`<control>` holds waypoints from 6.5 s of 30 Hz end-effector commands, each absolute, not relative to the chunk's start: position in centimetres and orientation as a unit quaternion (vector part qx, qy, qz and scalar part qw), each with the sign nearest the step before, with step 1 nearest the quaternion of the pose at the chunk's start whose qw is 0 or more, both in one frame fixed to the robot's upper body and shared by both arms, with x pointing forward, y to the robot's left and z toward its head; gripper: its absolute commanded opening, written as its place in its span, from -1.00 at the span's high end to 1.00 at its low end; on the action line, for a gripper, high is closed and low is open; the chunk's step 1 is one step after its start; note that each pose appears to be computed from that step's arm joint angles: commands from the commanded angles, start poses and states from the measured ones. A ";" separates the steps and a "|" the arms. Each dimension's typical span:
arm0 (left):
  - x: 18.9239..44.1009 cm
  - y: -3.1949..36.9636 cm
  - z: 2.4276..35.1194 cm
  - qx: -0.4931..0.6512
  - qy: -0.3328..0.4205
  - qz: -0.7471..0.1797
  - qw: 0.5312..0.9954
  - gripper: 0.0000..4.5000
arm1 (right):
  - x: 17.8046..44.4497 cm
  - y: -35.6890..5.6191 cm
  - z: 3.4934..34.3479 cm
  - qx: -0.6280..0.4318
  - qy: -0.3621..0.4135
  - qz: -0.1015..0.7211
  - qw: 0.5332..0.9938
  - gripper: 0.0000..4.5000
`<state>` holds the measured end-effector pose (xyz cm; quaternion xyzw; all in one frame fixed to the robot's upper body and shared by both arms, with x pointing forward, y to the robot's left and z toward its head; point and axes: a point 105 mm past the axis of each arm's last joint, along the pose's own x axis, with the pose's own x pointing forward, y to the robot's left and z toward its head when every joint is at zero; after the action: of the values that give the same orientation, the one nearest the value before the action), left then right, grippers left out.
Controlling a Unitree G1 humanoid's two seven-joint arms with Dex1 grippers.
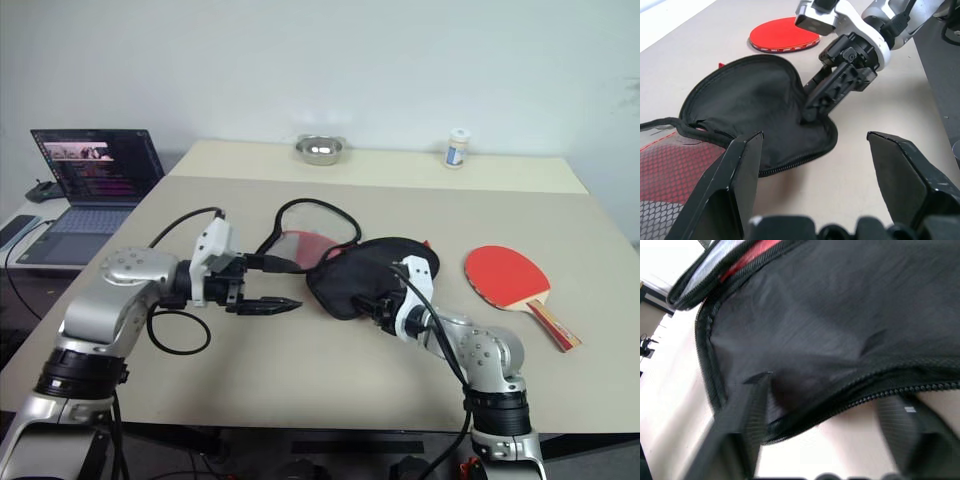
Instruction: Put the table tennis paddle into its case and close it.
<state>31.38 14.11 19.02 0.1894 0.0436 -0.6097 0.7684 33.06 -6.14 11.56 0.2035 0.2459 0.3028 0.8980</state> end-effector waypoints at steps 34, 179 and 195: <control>30.6 11.1 19.9 0.181 0.006 -0.644 0.743 -0.61 | 33.7 -19.3 12.9 0.010 0.315 0.282 0.906 0.99; 32.2 13.5 17.9 0.173 0.040 -0.576 0.798 -0.53 | 24.8 -11.6 19.4 -0.053 0.119 0.429 0.894 -1.00; 35.4 17.8 14.4 0.211 0.137 -0.508 0.824 0.98 | 24.4 -17.2 23.9 -0.167 0.099 0.408 0.892 -1.00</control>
<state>35.03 18.53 13.25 0.1963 0.1605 -0.5011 0.8274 24.64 -17.03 22.94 -0.1558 0.1202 0.4108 0.8902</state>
